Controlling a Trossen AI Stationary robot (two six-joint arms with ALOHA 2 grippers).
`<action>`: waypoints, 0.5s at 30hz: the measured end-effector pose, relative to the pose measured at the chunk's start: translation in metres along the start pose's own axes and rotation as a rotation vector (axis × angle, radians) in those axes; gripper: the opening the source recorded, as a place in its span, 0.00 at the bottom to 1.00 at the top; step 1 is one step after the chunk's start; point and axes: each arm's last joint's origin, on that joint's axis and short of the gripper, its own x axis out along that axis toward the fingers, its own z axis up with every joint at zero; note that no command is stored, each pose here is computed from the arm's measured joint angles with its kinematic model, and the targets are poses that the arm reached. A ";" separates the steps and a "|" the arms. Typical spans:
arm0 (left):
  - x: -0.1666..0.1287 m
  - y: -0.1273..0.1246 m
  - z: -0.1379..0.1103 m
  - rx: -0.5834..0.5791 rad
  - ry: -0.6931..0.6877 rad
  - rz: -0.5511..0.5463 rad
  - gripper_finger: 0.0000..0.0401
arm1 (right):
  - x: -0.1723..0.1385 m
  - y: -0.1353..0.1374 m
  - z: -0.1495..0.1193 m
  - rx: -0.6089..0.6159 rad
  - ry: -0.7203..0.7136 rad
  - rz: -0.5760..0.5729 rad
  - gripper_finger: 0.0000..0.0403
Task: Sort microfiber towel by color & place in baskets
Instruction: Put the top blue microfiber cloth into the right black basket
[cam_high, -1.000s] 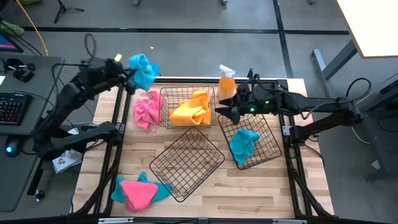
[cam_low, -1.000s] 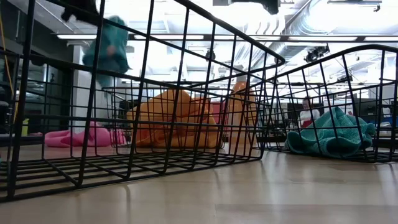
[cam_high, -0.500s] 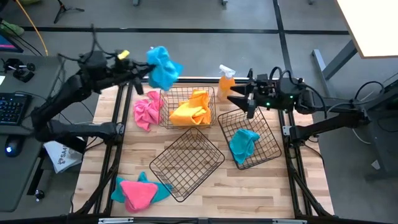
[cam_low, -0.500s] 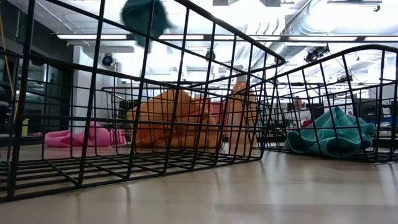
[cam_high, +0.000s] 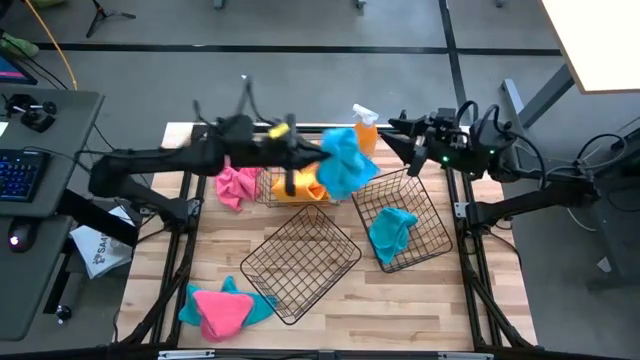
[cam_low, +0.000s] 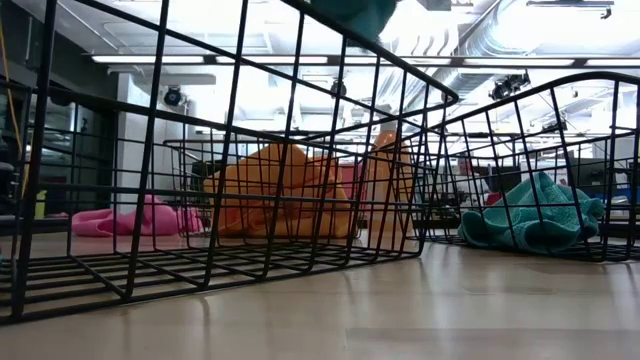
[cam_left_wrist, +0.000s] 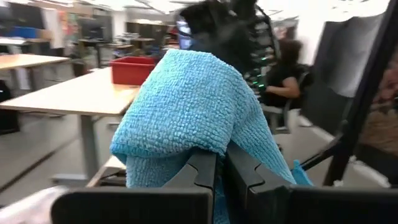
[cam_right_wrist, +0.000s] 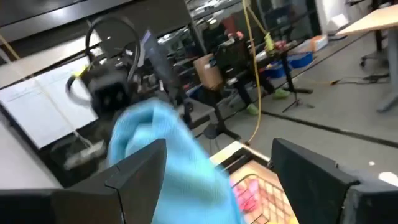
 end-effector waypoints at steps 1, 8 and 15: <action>0.009 -0.002 -0.006 -0.013 -0.007 -0.022 0.00 | 0.000 0.000 0.001 -0.001 -0.009 0.000 0.72; 0.064 -0.013 -0.045 -0.109 -0.094 -0.157 0.00 | 0.000 0.002 0.004 0.014 -0.035 0.019 0.72; 0.095 -0.015 -0.084 -0.116 -0.090 -0.220 0.00 | 0.000 0.002 0.004 0.009 -0.040 0.021 0.72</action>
